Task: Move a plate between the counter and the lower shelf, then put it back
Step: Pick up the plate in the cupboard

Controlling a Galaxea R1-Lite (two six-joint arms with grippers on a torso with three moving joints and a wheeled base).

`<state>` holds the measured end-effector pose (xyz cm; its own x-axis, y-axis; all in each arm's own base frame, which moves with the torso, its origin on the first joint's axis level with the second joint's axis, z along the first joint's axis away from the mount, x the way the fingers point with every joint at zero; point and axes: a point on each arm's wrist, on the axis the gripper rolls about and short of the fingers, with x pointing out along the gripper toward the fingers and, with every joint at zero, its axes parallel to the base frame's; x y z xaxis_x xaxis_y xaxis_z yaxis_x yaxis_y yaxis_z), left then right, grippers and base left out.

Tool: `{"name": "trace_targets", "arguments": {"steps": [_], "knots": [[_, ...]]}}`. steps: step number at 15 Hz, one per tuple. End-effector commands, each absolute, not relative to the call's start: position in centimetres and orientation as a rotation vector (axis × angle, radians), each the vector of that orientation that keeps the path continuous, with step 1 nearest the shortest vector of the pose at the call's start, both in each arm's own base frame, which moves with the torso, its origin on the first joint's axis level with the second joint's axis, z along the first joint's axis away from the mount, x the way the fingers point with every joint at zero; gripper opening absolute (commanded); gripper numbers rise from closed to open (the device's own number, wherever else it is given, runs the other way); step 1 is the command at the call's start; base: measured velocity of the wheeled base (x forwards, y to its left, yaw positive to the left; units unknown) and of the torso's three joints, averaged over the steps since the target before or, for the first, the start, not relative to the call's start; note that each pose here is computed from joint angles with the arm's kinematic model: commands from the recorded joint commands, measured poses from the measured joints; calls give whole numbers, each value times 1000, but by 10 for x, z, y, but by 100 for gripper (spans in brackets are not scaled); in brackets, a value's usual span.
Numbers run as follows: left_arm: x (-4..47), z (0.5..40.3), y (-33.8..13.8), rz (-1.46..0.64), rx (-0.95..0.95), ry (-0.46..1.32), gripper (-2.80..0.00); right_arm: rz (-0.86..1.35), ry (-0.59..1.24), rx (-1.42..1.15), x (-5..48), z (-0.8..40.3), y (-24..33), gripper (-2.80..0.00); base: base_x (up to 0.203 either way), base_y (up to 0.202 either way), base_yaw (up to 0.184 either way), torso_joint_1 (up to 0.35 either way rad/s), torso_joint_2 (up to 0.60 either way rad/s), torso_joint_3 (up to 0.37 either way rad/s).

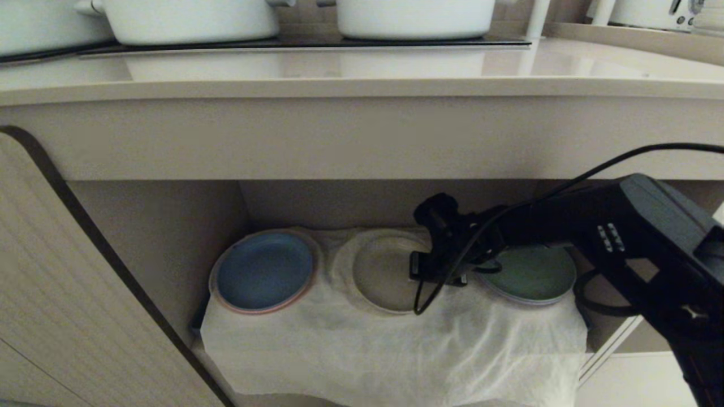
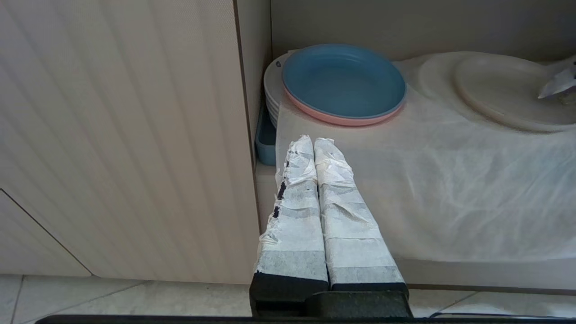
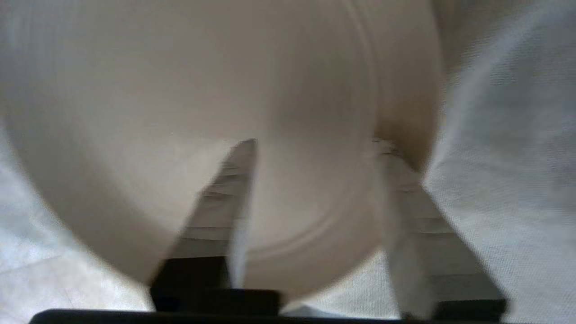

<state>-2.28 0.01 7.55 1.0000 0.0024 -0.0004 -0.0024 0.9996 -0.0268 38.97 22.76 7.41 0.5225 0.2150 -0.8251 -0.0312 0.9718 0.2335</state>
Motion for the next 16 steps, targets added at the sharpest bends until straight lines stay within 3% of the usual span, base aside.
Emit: {"name": "trace_targets", "arguments": {"steps": [1, 16], "knots": [[-23, 75, 0, 3, -28, 0, -280, 136, 1012, 194, 390, 72, 228, 0, 0, 0, 0, 0, 0, 0], [-23, 76, 0, 3, -28, 0, -280, 151, 973, 240, 389, 92, 234, 0, 0, 0, 0, 0, 0, 0]]}}
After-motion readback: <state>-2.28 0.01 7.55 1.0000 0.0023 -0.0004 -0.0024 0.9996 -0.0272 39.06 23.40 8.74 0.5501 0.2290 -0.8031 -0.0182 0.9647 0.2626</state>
